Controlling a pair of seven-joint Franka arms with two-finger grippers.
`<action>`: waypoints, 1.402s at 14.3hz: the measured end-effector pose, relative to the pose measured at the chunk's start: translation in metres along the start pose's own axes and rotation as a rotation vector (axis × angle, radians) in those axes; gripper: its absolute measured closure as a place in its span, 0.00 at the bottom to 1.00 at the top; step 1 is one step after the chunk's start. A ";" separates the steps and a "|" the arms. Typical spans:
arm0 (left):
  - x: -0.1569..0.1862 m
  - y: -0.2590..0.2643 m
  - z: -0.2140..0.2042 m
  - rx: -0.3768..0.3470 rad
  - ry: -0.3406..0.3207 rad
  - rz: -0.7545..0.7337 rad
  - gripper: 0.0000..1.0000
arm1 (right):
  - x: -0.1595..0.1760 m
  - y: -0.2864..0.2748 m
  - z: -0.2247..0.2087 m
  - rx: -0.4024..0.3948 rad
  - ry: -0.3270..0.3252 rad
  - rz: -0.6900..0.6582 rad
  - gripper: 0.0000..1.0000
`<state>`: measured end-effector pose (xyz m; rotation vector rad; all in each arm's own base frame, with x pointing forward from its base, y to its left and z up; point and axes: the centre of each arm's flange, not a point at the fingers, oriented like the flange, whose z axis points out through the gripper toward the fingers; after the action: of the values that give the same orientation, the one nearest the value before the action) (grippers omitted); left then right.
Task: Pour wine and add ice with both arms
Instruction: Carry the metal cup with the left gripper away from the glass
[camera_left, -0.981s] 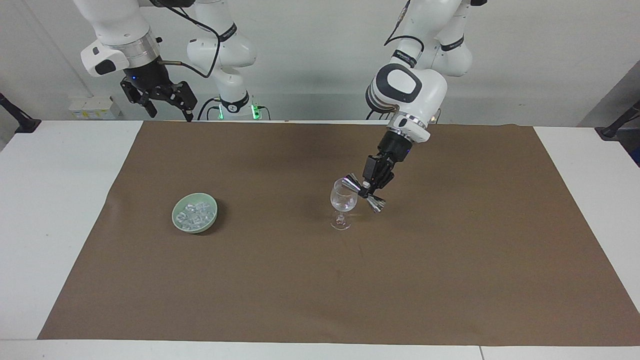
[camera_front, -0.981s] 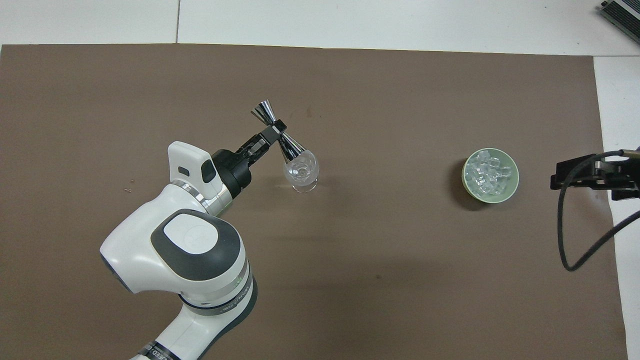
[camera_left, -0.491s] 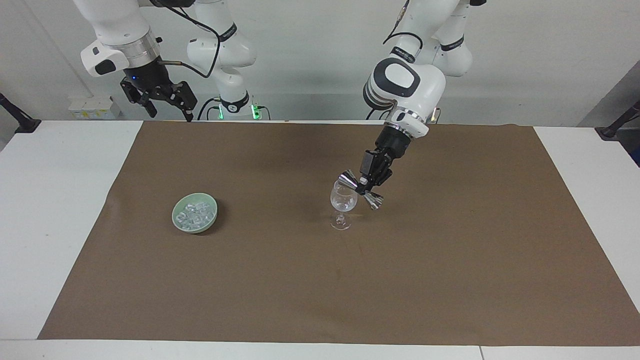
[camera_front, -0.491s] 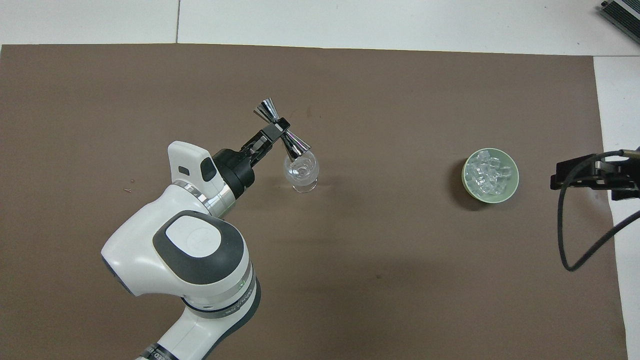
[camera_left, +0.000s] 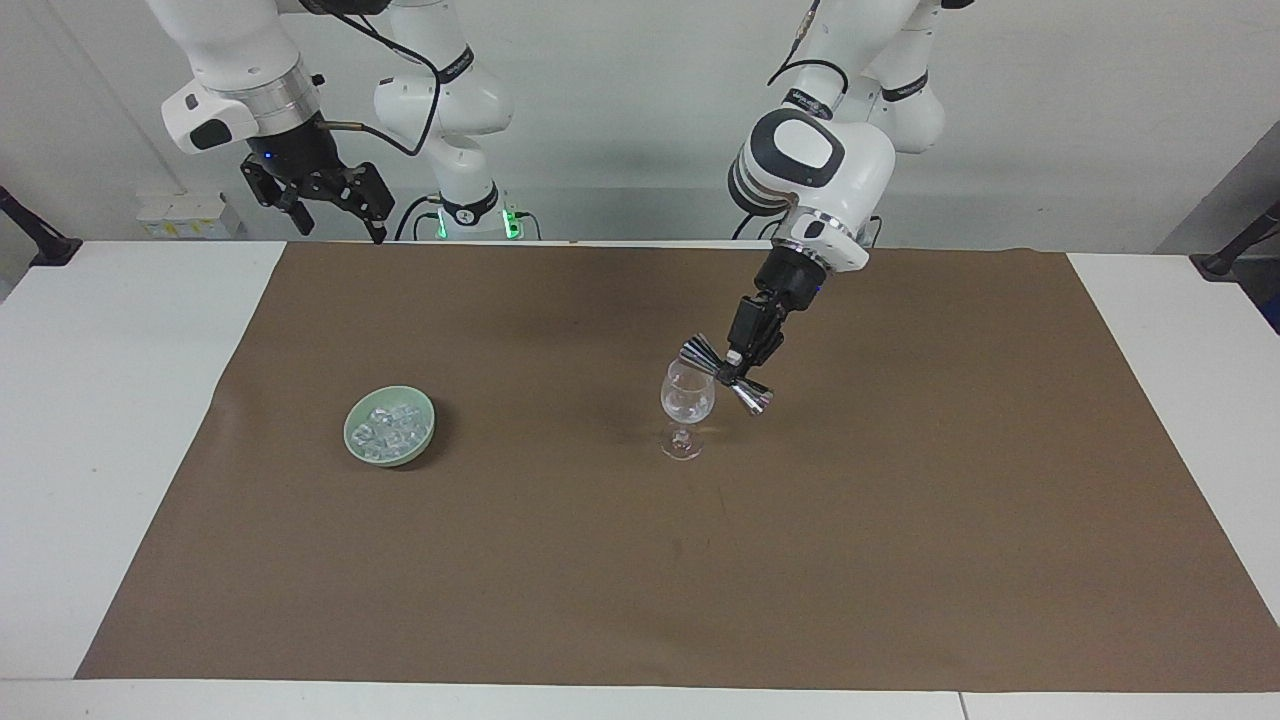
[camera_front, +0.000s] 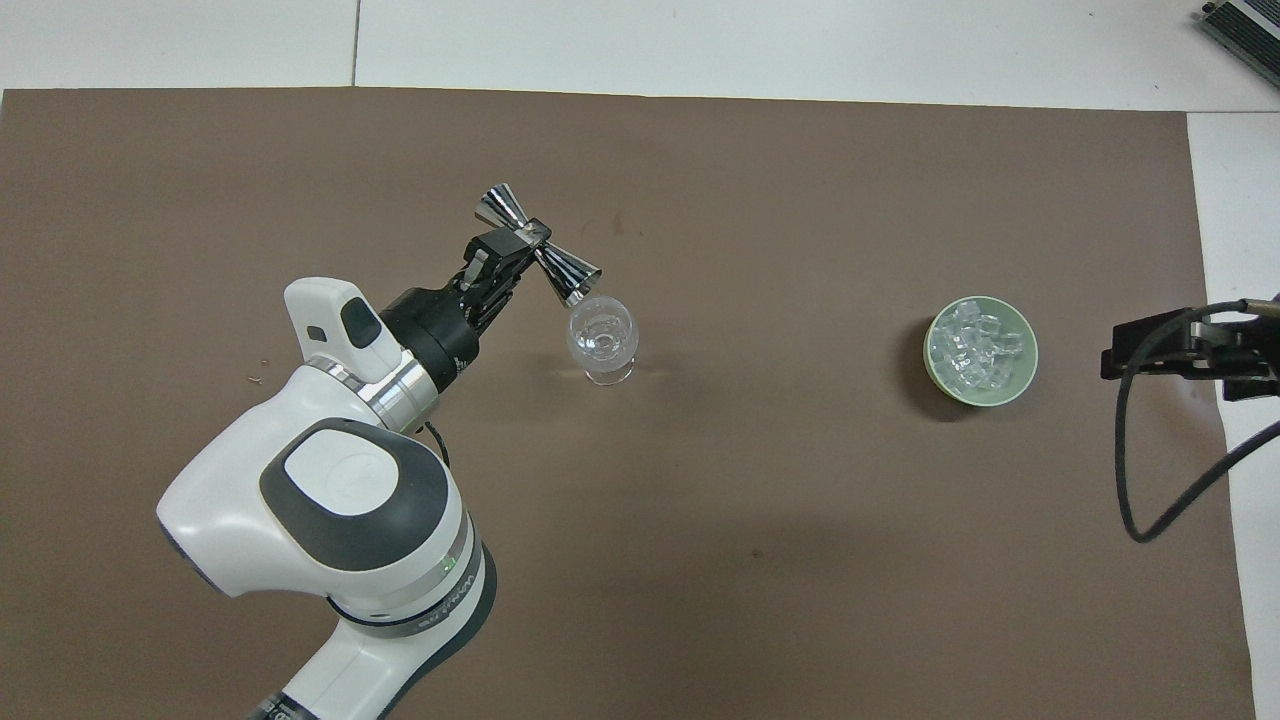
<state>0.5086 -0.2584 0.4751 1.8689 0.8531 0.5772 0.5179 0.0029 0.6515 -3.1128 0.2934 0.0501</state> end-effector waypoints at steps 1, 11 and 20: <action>0.009 -0.002 -0.005 -0.009 -0.009 -0.026 0.78 | 0.000 0.000 0.000 0.000 0.000 0.000 0.00; 0.103 -0.069 -0.087 -0.107 -0.121 -0.306 0.78 | 0.000 0.000 0.000 0.000 0.000 0.000 0.00; 0.156 -0.154 -0.143 -0.116 -0.323 -0.677 0.78 | 0.000 0.000 0.000 0.000 0.000 0.000 0.00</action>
<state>0.4611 -0.0118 0.4003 1.3920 1.1225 -0.0933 0.5179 0.0029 0.6515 -3.1128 0.2934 0.0501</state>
